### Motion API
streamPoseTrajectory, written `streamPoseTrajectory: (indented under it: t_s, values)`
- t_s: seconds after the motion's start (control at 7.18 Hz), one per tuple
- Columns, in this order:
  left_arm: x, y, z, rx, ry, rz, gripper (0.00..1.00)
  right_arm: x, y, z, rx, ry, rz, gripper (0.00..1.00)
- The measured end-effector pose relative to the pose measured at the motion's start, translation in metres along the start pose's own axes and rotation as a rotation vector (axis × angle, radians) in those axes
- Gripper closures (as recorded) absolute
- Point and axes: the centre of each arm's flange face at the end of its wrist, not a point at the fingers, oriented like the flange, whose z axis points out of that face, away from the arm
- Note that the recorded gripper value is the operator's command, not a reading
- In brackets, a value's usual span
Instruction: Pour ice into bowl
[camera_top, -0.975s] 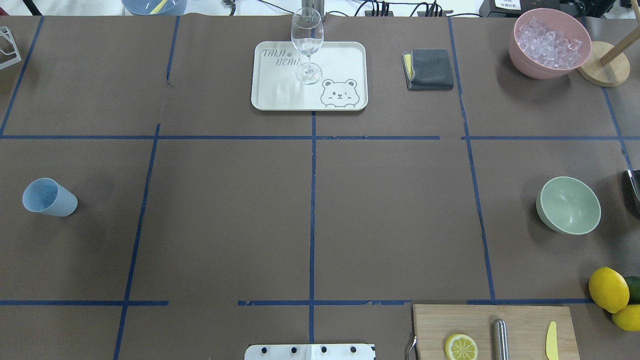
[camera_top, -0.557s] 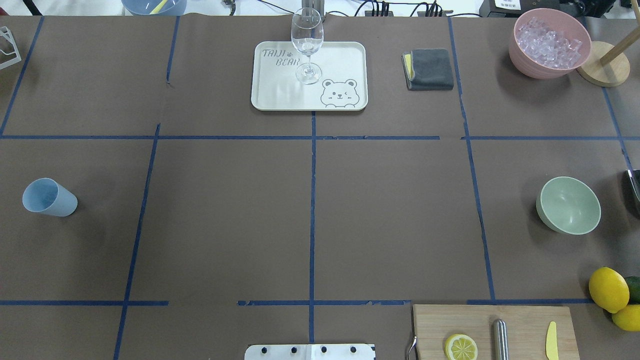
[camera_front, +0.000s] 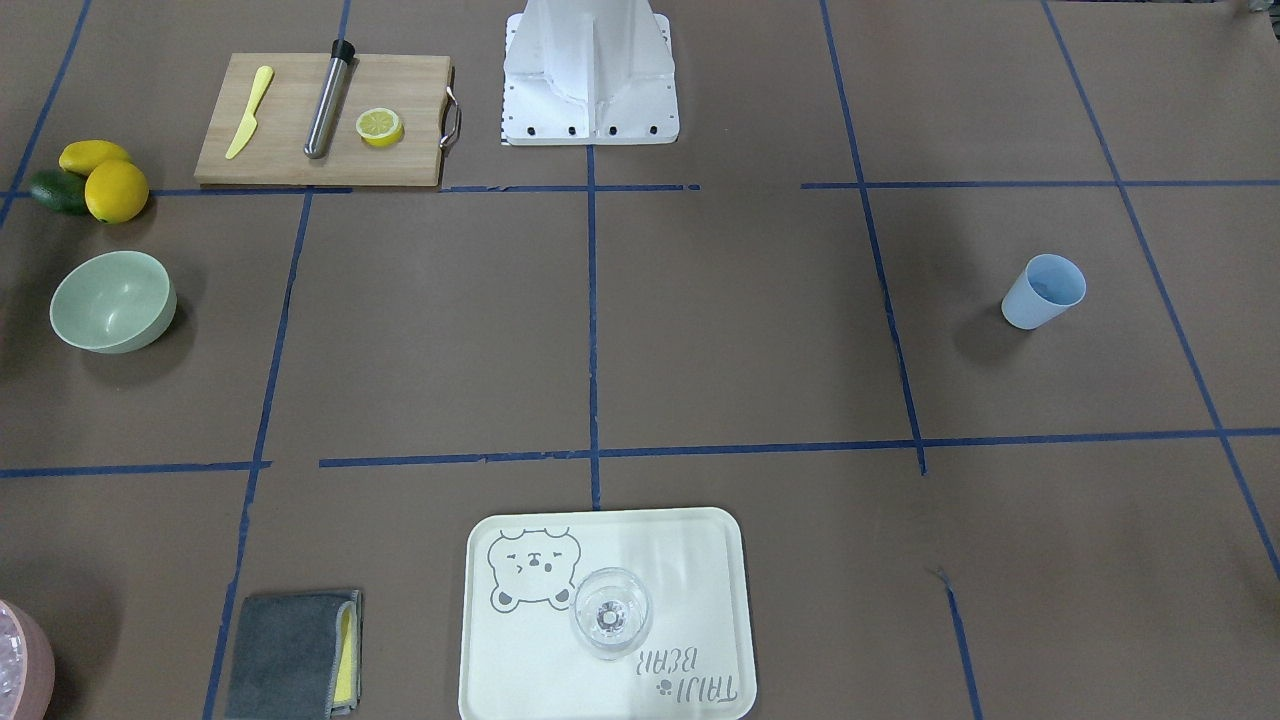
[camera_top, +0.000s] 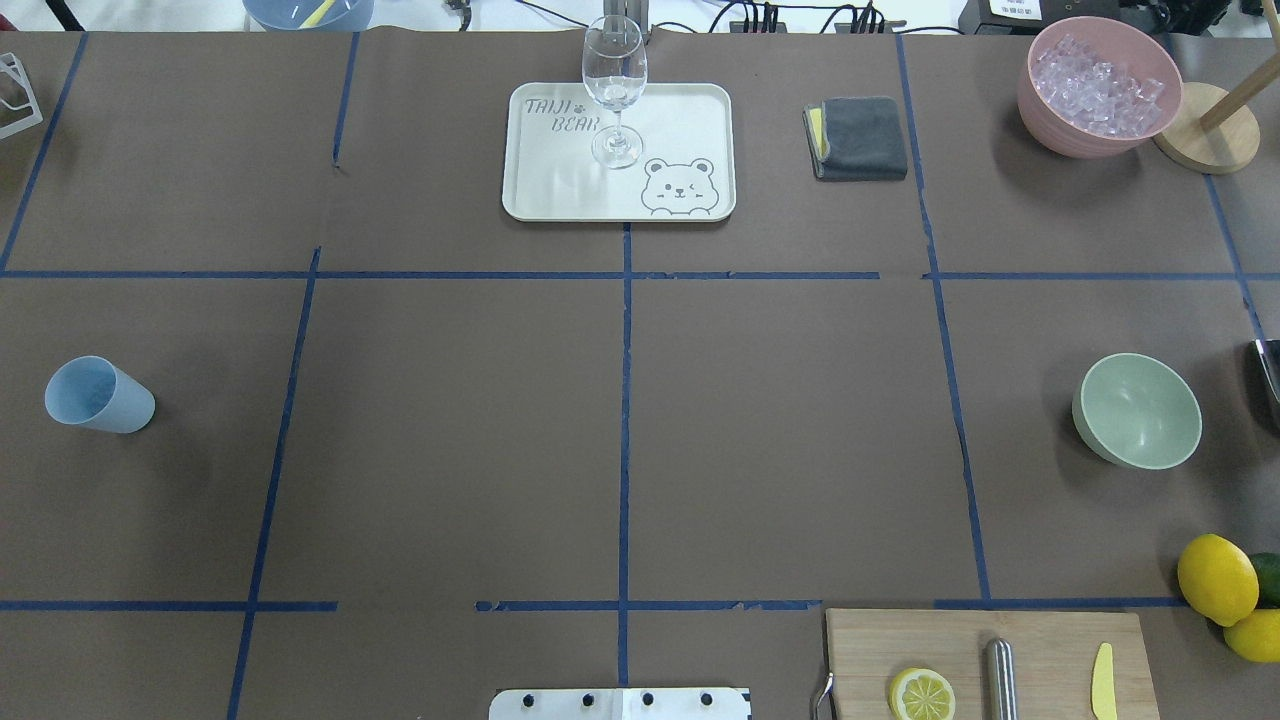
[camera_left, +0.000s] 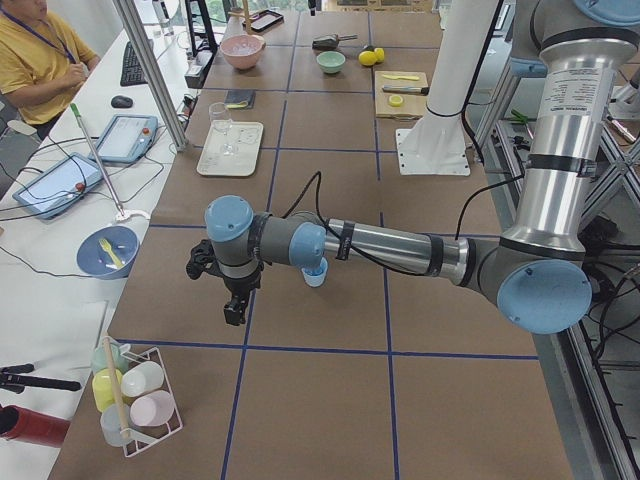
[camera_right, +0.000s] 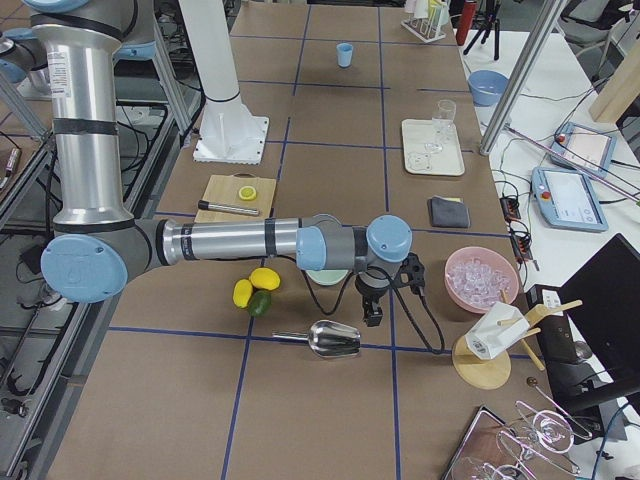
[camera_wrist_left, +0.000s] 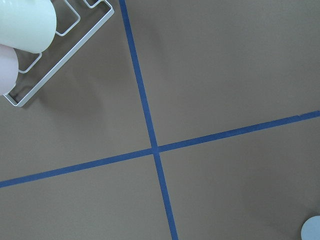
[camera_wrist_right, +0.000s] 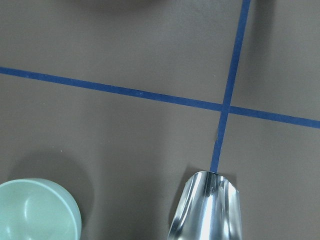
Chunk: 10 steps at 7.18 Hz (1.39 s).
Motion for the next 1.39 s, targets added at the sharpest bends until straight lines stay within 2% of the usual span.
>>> streamPoseTrajectory:
  t_s: [0.56,0.7,0.97,1.25,1.39]
  values:
    - [0.008,0.0,-0.008,0.017,0.001,0.019,0.0,-0.039,-0.005,0.029,0.031,-0.015,-0.06,0.0]
    - [0.01,0.001,-0.009,0.019,0.002,0.021,0.0,-0.061,-0.003,0.047,0.049,-0.029,-0.039,0.0]
    - [0.011,0.002,-0.01,0.02,0.001,0.023,0.0,-0.087,0.025,0.082,0.097,-0.063,0.038,0.0]
    - [0.011,0.002,-0.01,0.021,0.001,0.023,0.0,-0.097,0.042,0.099,0.092,-0.077,0.114,0.0]
    - [0.011,0.002,-0.01,0.021,0.001,0.023,0.0,-0.098,0.052,0.108,0.088,-0.067,0.11,0.0]
